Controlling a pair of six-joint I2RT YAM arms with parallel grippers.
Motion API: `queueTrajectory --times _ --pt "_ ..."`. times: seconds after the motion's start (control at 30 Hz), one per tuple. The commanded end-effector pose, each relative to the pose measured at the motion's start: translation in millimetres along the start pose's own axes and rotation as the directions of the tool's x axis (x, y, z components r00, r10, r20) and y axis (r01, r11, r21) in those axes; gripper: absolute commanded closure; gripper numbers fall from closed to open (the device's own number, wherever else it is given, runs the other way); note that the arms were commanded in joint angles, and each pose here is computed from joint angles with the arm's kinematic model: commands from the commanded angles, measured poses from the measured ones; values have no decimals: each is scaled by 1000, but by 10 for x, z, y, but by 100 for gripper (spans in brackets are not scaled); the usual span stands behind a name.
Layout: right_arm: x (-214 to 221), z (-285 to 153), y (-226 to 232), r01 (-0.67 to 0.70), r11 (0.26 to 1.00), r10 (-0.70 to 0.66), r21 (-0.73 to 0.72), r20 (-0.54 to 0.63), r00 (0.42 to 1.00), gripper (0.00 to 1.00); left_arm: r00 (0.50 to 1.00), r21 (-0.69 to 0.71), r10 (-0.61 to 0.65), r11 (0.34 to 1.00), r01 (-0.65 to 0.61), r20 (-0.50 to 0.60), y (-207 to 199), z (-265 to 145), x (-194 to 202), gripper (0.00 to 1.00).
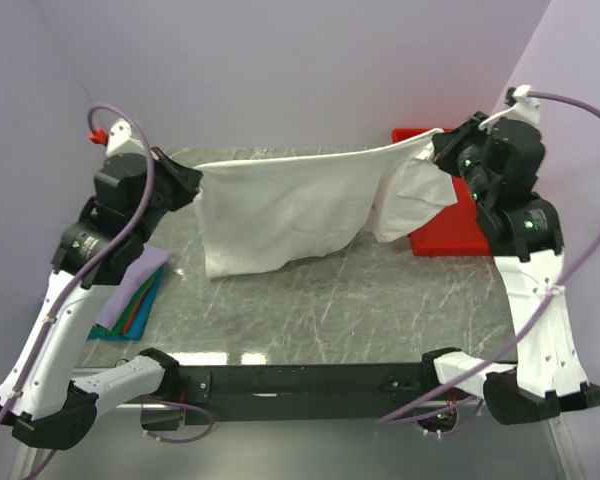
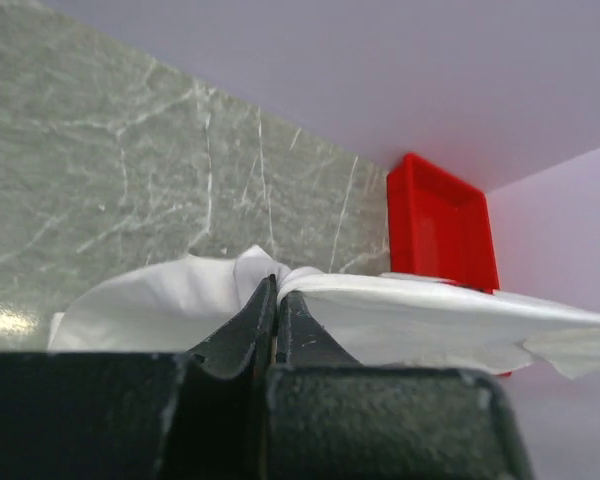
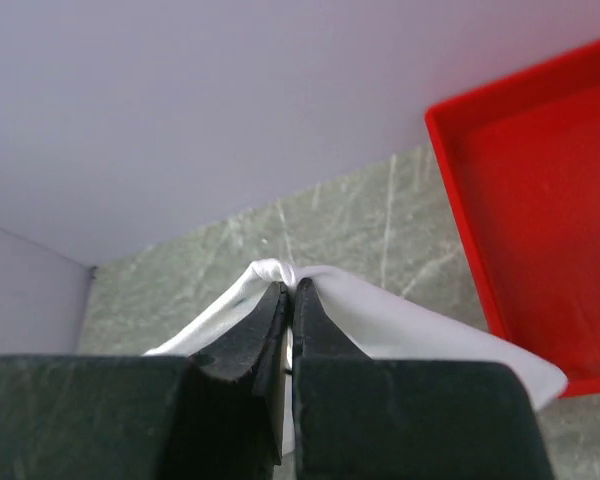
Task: Fold and stack the t-shirts
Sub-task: Flatten the tshirt out
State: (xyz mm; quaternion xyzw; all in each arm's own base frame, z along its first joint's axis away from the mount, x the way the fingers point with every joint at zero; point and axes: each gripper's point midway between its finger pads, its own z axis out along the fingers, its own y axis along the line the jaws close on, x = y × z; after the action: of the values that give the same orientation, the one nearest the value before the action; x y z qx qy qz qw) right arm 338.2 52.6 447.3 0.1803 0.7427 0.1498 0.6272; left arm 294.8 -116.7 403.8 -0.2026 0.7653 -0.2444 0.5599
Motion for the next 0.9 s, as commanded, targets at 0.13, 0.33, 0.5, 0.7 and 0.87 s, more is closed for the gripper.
queueTrajectory --times 0.13,0.33,0.5,0.7,0.87 --pt "-827 -951 180 -11 994 36 -110 233 972 100 983 -70 43 997 -31 180 53 -633 -714 100" --pt "-1184 -1671 294 31 973 62 -229 388 920 100 944 -28 13 1000 -4 329 10 -1245 -1201 100" --pt "-1268 -1741 435 70 954 59 -291 414 909 100 930 -55 38 998 -19 365 -36 -1203 -1349 100" --pt "-1124 -1074 624 78 944 41 -322 346 937 100 911 -87 84 995 -53 404 -251 -693 -1497 100" --pt "-1019 -255 798 91 939 18 -331 312 950 100 876 -86 109 993 -78 470 -452 -156 -1808 100"
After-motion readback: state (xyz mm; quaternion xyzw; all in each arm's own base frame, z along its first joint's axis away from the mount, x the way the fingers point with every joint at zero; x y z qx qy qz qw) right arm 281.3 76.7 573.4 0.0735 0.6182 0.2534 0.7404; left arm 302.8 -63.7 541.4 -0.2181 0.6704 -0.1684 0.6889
